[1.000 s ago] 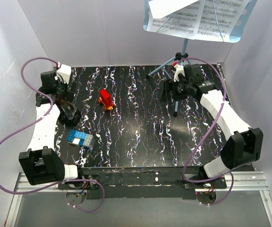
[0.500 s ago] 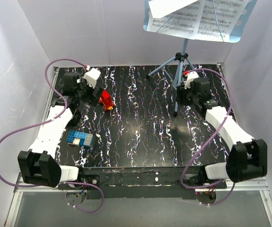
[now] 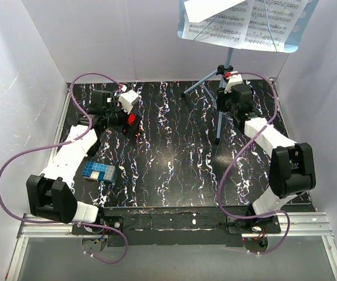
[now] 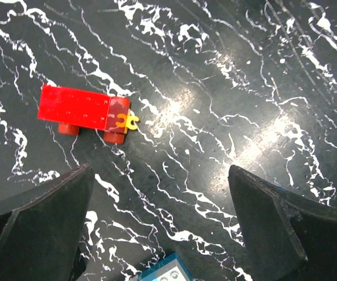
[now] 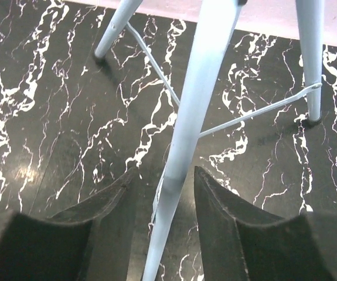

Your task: Pack up the instrument practice props

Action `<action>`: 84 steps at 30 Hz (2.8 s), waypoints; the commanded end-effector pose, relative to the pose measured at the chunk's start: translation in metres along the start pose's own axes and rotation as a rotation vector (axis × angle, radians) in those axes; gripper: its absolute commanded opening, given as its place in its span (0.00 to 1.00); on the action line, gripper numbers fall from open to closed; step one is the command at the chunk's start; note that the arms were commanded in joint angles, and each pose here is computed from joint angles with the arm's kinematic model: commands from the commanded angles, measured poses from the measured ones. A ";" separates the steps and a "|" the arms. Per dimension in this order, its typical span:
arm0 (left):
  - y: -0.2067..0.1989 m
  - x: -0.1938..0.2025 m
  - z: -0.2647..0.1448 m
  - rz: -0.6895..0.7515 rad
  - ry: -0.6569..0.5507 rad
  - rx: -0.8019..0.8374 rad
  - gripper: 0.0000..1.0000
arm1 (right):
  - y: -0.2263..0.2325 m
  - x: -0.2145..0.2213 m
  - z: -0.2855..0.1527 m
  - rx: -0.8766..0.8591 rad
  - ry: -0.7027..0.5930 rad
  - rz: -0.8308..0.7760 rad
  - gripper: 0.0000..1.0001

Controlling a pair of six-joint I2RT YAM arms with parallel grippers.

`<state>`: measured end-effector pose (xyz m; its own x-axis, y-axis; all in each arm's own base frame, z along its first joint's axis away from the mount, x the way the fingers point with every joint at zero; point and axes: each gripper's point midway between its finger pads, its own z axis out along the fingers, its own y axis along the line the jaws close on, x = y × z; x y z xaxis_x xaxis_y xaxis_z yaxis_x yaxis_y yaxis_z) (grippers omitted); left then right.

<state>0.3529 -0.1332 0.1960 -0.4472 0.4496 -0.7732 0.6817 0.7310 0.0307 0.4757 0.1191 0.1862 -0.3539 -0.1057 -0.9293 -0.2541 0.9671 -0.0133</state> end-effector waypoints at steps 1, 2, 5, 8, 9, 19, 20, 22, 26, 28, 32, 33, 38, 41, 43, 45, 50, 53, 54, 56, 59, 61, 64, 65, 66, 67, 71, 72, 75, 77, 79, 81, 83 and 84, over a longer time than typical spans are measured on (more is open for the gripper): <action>-0.009 -0.026 -0.004 0.030 -0.062 0.065 0.98 | -0.006 -0.024 0.015 0.045 -0.071 0.048 0.46; -0.008 -0.028 -0.004 0.037 -0.064 0.062 0.98 | -0.004 -0.020 0.016 0.039 -0.059 0.054 0.41; -0.003 -0.032 -0.004 0.049 -0.067 0.044 0.98 | 0.002 -0.009 0.016 0.024 -0.017 0.069 0.26; -0.005 -0.036 -0.005 0.056 -0.078 0.054 0.98 | 0.007 0.002 0.008 0.026 0.031 0.109 0.18; -0.006 -0.037 -0.005 0.053 -0.084 0.061 0.98 | 0.010 0.007 0.004 0.028 0.051 0.123 0.18; -0.002 -0.044 0.003 0.057 -0.097 0.059 0.98 | 0.095 0.046 -0.062 -0.103 0.212 0.218 0.13; -0.004 -0.044 0.004 0.056 -0.098 0.068 0.98 | 0.108 0.047 -0.066 -0.158 0.210 0.203 0.15; -0.010 -0.044 0.006 0.057 -0.096 0.089 0.98 | 0.121 0.044 -0.069 -0.222 0.202 0.172 0.22; -0.025 -0.040 0.012 0.089 -0.086 0.130 0.98 | 0.135 0.045 -0.086 -0.414 0.251 0.090 0.62; -0.032 -0.038 0.013 0.101 -0.085 0.147 0.98 | 0.132 0.049 -0.101 -0.482 0.276 0.042 0.68; -0.041 -0.039 0.014 0.102 -0.092 0.184 0.98 | 0.105 0.062 -0.124 -0.534 0.273 -0.072 0.73; -0.042 -0.039 0.014 0.098 -0.094 0.189 0.98 | 0.098 0.064 -0.126 -0.540 0.254 -0.075 0.73; -0.048 -0.045 0.018 0.098 -0.104 0.216 0.98 | 0.067 0.071 -0.126 -0.540 0.219 -0.113 0.72; -0.049 -0.047 0.020 0.109 -0.097 0.225 0.98 | 0.056 0.059 -0.123 -0.588 0.156 -0.205 0.71; -0.050 -0.045 0.019 0.118 -0.089 0.231 0.98 | 0.045 0.050 -0.114 -0.590 0.081 -0.308 0.71; -0.052 -0.044 0.018 0.129 -0.080 0.241 0.98 | 0.028 0.037 -0.097 -0.539 -0.002 -0.406 0.71; -0.056 -0.043 0.012 0.160 -0.083 0.260 0.98 | -0.008 -0.001 -0.059 -0.450 -0.111 -0.445 0.65; -0.059 -0.048 0.006 0.194 -0.108 0.271 0.98 | -0.015 -0.018 -0.040 -0.425 -0.187 -0.496 0.64; -0.061 -0.051 0.004 0.203 -0.116 0.278 0.98 | -0.017 -0.022 -0.034 -0.420 -0.204 -0.507 0.64; -0.062 -0.054 0.002 0.216 -0.122 0.285 0.98 | -0.018 -0.027 -0.023 -0.426 -0.218 -0.513 0.64; -0.061 -0.058 0.001 0.220 -0.124 0.284 0.98 | -0.020 -0.037 -0.010 -0.428 -0.250 -0.531 0.64; -0.061 -0.057 0.001 0.225 -0.120 0.284 0.98 | -0.023 -0.045 -0.001 -0.421 -0.278 -0.544 0.64; -0.062 -0.055 0.002 0.225 -0.116 0.292 0.98 | -0.025 -0.051 0.014 -0.415 -0.290 -0.544 0.63; -0.063 -0.055 0.003 0.225 -0.115 0.294 0.98 | -0.025 -0.052 0.018 -0.416 -0.292 -0.545 0.62; -0.064 -0.055 0.003 0.227 -0.116 0.298 0.98 | -0.026 -0.055 0.021 -0.412 -0.297 -0.547 0.62; -0.064 -0.056 0.004 0.230 -0.117 0.299 0.98 | -0.025 -0.054 0.025 -0.419 -0.296 -0.551 0.61; -0.064 -0.058 0.007 0.230 -0.115 0.303 0.98 | -0.016 -0.051 0.031 -0.462 -0.299 -0.569 0.57; -0.064 -0.058 0.008 0.230 -0.114 0.304 0.98 | -0.010 -0.049 0.032 -0.484 -0.299 -0.577 0.55; -0.066 -0.057 0.009 0.229 -0.112 0.311 0.98 | 0.008 -0.040 0.028 -0.561 -0.281 -0.569 0.45; -0.067 -0.056 0.010 0.231 -0.109 0.316 0.98 | 0.024 -0.034 0.022 -0.620 -0.275 -0.564 0.39; -0.068 -0.055 0.010 0.231 -0.107 0.318 0.98 | 0.041 -0.027 0.015 -0.671 -0.275 -0.572 0.35; -0.069 -0.055 0.010 0.231 -0.108 0.317 0.98 | 0.060 -0.019 0.008 -0.729 -0.273 -0.589 0.33; -0.069 -0.054 0.012 0.233 -0.107 0.321 0.98 | 0.076 -0.013 0.003 -0.783 -0.263 -0.586 0.28; -0.070 -0.054 0.011 0.230 -0.109 0.322 0.98 | 0.085 -0.011 -0.001 -0.808 -0.259 -0.585 0.26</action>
<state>0.3373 -0.2075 0.2125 -0.2575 0.5303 -0.8077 0.8979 0.4401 0.0027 0.5101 0.1376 0.1942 0.1656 -0.4521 -0.8765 -0.7535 0.5154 -0.4082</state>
